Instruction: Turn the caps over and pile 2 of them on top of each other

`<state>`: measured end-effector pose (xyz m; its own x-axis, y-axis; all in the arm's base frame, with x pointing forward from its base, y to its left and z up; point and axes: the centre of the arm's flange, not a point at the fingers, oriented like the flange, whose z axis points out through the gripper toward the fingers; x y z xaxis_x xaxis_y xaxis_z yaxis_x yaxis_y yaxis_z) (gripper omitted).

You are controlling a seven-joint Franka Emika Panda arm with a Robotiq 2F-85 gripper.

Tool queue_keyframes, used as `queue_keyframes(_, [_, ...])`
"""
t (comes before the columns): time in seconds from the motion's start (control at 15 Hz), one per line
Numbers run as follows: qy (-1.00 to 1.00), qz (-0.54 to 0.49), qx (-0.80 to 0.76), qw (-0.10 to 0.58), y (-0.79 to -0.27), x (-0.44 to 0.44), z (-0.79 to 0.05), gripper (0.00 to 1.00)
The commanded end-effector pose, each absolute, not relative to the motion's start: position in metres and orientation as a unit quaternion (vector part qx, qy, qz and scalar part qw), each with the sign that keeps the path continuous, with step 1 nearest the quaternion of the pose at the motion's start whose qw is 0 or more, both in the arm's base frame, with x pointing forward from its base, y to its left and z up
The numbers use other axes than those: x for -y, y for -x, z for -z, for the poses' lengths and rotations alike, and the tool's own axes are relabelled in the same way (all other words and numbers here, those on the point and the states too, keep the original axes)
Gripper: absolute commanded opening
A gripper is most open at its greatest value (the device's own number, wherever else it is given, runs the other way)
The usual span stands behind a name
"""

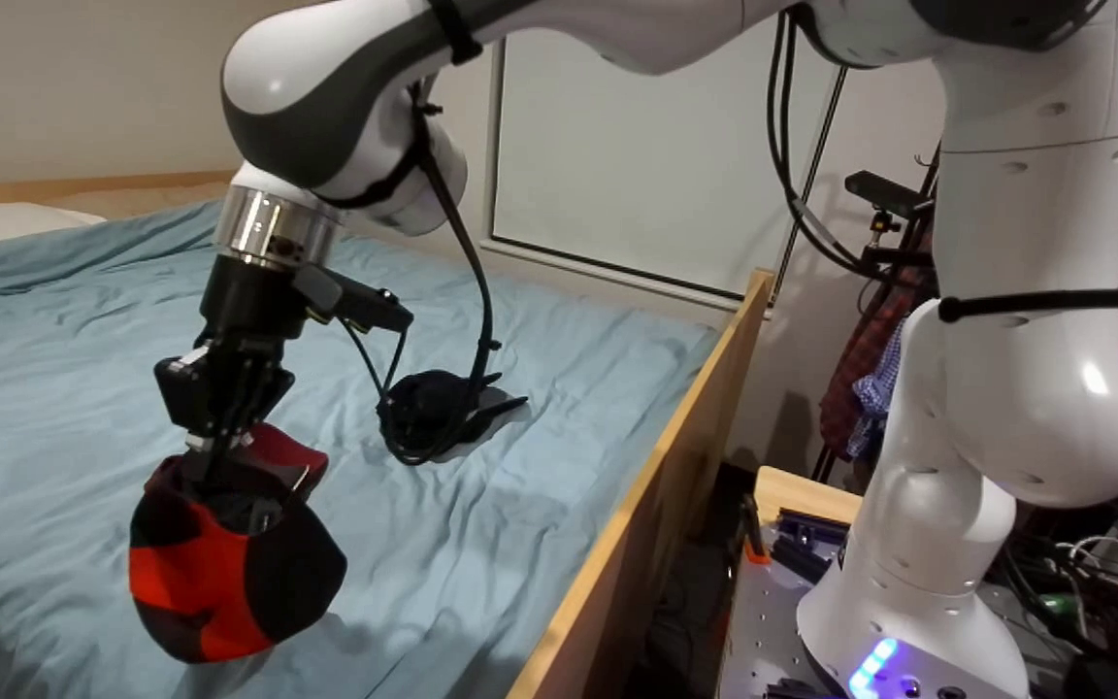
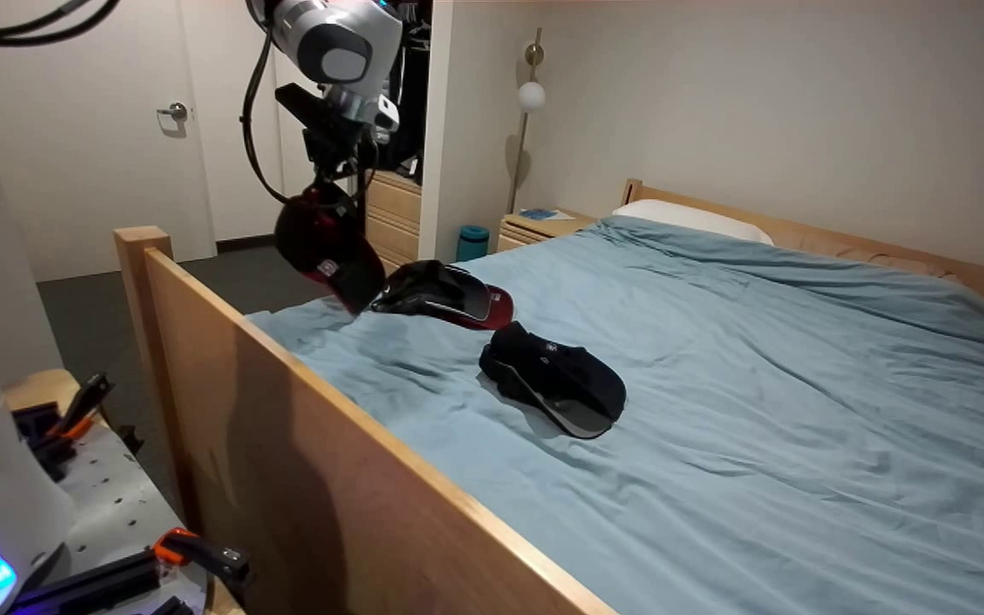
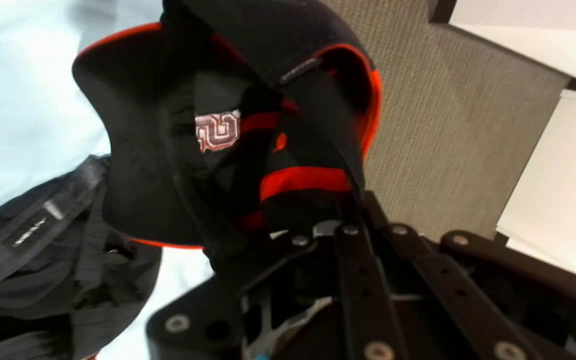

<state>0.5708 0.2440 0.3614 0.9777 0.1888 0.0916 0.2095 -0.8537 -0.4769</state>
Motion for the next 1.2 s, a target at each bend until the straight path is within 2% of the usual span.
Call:
queue_keyframes(0.0, [0.941, -0.004, 0.125, 0.314, -0.590, -0.260, -0.352, 0.04])
queue_keyframes(0.13, [0.938, -0.007, 0.108, 0.330, -0.596, -0.262, -0.343, 0.04])
queue_keyframes(0.67, [0.963, 0.026, 0.055, 0.262, -0.622, -0.188, -0.325, 0.04])
queue_keyframes(1.13, [0.980, 0.043, 0.108, 0.162, -0.626, -0.135, -0.326, 0.04])
